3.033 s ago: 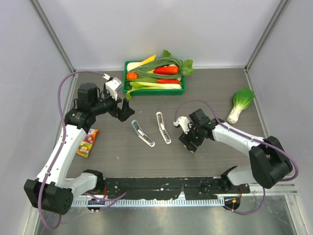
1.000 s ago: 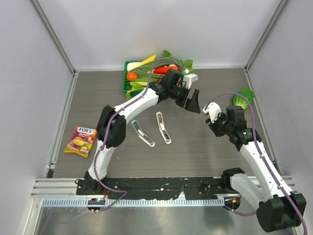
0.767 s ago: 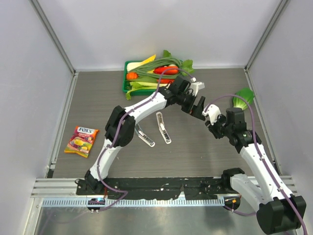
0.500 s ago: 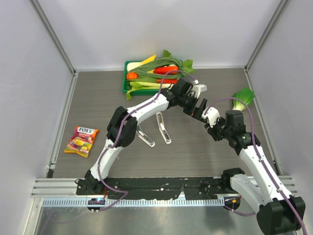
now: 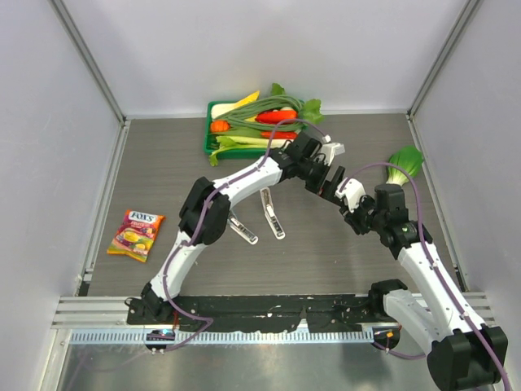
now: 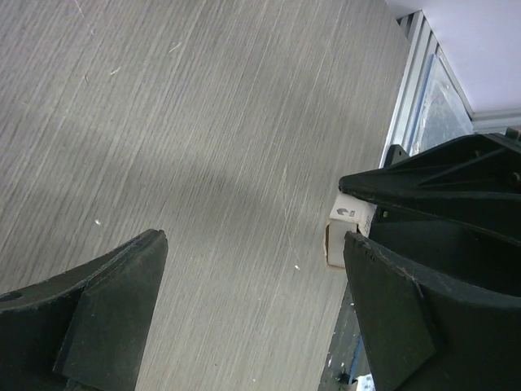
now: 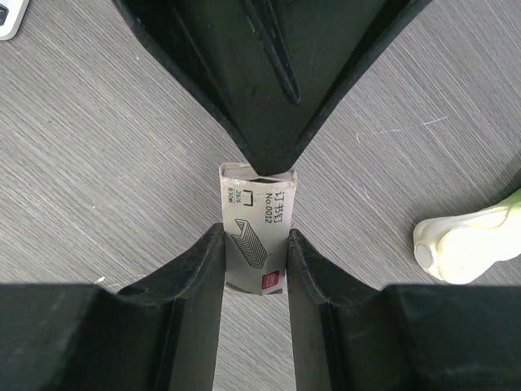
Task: Load the staples into the stapler
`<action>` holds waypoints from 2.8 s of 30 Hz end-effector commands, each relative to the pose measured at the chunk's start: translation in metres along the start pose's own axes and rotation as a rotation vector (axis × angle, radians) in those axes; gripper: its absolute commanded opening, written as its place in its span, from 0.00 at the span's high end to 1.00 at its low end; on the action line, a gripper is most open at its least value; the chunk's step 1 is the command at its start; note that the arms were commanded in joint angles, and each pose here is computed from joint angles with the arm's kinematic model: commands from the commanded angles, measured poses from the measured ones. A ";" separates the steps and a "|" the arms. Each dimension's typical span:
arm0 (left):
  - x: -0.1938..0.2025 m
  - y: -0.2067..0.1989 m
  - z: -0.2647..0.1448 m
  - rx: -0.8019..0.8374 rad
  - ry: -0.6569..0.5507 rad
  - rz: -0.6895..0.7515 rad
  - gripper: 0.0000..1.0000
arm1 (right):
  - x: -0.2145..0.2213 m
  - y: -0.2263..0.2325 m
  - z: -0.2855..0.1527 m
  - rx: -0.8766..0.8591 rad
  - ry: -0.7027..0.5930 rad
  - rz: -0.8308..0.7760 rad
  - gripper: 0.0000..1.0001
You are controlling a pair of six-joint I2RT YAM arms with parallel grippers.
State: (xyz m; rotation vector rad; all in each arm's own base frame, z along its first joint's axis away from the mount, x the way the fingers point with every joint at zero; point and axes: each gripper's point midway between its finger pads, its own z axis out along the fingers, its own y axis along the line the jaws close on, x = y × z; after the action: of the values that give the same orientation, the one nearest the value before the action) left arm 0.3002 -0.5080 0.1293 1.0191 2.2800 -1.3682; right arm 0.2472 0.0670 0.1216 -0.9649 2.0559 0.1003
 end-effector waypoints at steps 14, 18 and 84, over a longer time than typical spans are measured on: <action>0.016 -0.012 0.017 0.070 0.056 0.022 0.09 | -0.018 -0.007 -0.001 0.028 -0.083 -0.015 0.62; 0.021 -0.016 0.022 0.083 0.070 0.018 0.10 | -0.019 -0.004 0.000 0.011 -0.089 -0.015 0.63; 0.080 -0.015 0.064 0.157 0.197 -0.091 0.55 | 0.033 0.003 0.037 -0.044 0.086 -0.029 0.55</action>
State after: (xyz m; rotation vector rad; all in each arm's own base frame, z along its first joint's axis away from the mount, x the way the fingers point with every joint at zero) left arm 0.2462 -0.5342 0.0636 1.0879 2.4122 -1.5269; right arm 0.2372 0.0633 0.0586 -1.0446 2.2151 0.1490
